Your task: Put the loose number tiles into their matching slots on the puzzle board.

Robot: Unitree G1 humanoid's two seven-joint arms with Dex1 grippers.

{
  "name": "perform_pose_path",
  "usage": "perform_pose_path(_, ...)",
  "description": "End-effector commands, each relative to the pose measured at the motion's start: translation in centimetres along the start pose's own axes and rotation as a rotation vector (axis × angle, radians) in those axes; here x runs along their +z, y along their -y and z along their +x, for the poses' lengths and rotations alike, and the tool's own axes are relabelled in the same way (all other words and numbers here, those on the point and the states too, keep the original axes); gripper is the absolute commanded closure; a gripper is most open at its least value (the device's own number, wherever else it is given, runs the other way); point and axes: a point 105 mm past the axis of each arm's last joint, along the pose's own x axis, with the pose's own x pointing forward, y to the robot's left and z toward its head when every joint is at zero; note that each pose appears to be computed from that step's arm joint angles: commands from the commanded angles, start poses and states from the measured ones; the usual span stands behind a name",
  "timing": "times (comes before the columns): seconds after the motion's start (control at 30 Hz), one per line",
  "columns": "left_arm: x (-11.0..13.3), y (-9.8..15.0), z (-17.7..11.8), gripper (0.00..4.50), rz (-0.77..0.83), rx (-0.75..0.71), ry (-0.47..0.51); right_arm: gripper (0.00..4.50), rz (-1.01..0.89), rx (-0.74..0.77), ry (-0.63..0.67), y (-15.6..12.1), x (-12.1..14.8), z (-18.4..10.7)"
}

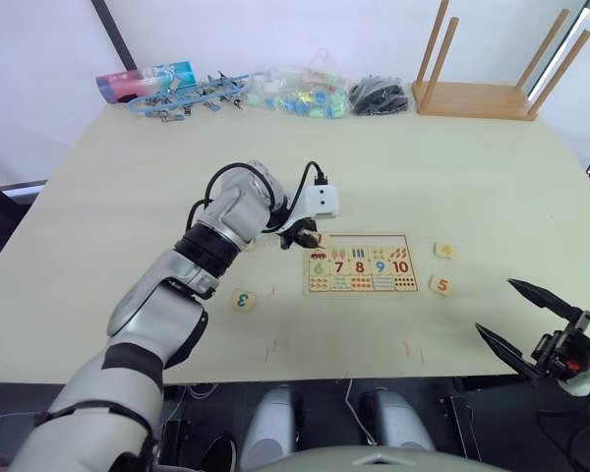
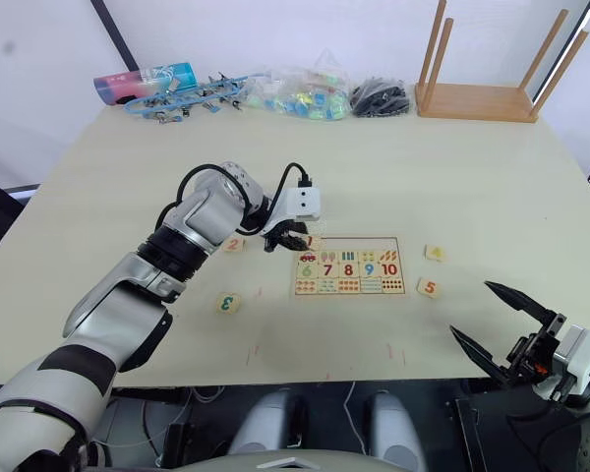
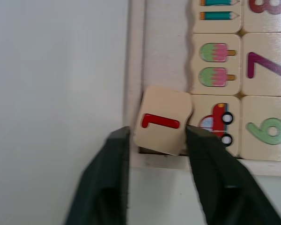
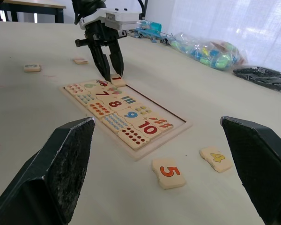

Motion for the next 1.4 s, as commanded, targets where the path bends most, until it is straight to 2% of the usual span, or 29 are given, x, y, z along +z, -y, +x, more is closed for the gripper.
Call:
perform_pose_path(0.03, 1.0, -0.8, -1.1, 1.43, 0.041, 0.039, 0.025, 0.0, -0.024, 0.002, 0.011, 0.2, 0.6, 0.0)
perform_pose_path(0.37, 1.1, -1.0, -1.9, 1.43, 0.047, 0.045, 0.032, 0.0, -0.022, 0.0, 0.007, 0.2, 0.6, 0.0)
perform_pose_path(0.7, 0.8, -0.7, -4.3, 1.43, 0.073, -0.012, 0.051, 0.0, -0.02, -0.001, 0.008, 0.2, 0.5, 0.0)
perform_pose_path(1.0, 0.0, -1.9, -5.0, 1.43, 0.03, -0.034, 0.172, 0.0, -0.015, 0.002, 0.007, 0.2, 0.5, 0.1)
perform_pose_path(1.13, -0.6, -2.3, -4.7, 1.43, -0.011, -0.047, 0.283, 0.0, -0.015, 0.002, 0.006, 0.2, 0.5, 0.1)
perform_pose_path(1.27, -0.8, -2.4, -4.0, 1.43, -0.029, -0.049, 0.353, 0.0, -0.014, 0.003, 0.005, 0.1, 0.5, 0.1)
perform_pose_path(1.4, -0.8, -2.7, -3.3, 3.22, -0.057, -0.038, 0.438, 0.0, -0.013, 0.002, 0.006, 0.1, 0.5, 0.2)
